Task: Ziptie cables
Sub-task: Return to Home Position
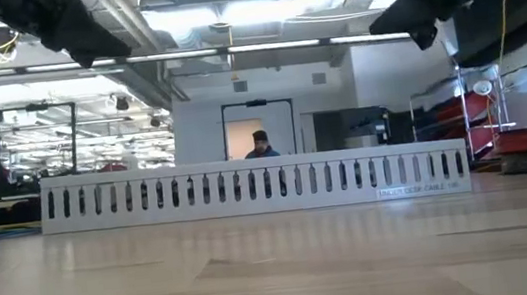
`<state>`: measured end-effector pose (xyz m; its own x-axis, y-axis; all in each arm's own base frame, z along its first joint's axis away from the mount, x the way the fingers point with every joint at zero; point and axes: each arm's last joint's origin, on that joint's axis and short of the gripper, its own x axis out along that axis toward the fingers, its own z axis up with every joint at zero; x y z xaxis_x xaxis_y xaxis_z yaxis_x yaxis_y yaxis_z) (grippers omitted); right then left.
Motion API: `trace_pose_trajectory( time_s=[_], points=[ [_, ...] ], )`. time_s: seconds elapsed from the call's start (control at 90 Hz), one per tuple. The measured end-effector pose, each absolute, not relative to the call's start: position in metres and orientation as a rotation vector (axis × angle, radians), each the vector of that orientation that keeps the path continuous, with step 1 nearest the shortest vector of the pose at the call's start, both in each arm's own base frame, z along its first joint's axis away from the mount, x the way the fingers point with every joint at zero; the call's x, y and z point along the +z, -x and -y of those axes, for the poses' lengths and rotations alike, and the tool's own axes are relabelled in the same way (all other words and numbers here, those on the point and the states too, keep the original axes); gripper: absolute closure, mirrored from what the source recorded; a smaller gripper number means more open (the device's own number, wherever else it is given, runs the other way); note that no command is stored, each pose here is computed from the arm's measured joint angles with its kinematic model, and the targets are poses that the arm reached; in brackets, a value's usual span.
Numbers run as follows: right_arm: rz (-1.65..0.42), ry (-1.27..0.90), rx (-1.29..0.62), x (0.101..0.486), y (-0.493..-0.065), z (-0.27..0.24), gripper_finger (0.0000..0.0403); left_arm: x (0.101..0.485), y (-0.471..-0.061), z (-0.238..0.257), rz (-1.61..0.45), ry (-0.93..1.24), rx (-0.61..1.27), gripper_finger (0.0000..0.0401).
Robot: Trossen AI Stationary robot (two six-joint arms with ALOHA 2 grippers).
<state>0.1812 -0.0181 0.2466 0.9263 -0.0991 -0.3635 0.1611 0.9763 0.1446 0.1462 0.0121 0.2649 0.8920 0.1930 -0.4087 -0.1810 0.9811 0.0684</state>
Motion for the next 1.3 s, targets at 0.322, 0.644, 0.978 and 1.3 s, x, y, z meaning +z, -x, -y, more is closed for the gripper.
trace_pose_trajectory(
  time_s=[0.322,0.644,0.978,1.3],
  points=[
    [-0.245,-0.084,-0.180,0.232,-0.153,0.020,0.0398,0.247,-0.138,-0.016,-0.356,-0.043,0.182,0.0400],
    [0.000,-0.070,-0.162,0.207,-0.122,0.016,0.0398,0.223,-0.123,-0.016,-0.203,0.006,0.168,0.0400],
    [0.094,-0.077,-0.156,0.176,-0.107,0.014,0.0398,0.207,-0.114,-0.013,-0.161,0.036,0.125,0.0400],
    [0.093,-0.089,-0.191,0.175,-0.100,0.014,0.0398,0.207,-0.103,-0.011,-0.075,0.038,0.115,0.0400]
  ],
)
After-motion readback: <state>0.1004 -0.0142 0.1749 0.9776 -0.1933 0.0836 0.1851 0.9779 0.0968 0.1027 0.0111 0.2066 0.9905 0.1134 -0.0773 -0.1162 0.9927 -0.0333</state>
